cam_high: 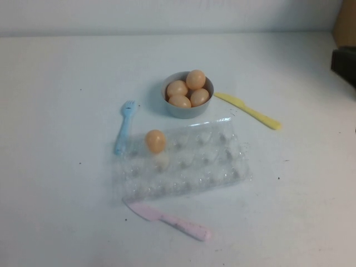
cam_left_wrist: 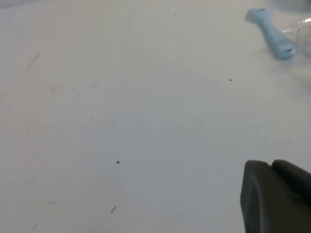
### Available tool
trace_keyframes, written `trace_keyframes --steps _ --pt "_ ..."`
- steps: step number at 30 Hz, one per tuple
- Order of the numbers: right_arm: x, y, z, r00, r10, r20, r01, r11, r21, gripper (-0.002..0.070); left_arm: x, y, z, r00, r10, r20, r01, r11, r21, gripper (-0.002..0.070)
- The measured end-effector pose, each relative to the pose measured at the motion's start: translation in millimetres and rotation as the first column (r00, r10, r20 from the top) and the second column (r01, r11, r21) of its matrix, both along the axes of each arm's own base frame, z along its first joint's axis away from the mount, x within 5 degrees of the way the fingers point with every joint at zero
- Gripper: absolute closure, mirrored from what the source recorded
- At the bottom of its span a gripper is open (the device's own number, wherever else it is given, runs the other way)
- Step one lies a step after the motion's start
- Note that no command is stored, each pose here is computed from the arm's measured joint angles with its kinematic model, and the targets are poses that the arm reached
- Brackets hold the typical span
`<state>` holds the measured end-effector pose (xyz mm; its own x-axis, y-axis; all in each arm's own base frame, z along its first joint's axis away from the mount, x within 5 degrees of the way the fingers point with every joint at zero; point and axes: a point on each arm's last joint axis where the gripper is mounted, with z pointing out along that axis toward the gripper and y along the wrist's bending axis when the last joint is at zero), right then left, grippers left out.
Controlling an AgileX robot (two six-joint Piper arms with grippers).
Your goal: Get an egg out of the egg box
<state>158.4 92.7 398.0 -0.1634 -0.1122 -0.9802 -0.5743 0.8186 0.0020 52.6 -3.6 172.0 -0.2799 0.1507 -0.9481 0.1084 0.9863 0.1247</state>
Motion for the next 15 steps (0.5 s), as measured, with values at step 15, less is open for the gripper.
trace_keyframes --steps 15 --pt "-29 -15 -72 0.993 -0.01 -0.115 0.001 0.997 -0.079 0.0694 0 0 0 1.0 0.0 0.0 0.0 1.0 0.0 0.0678"
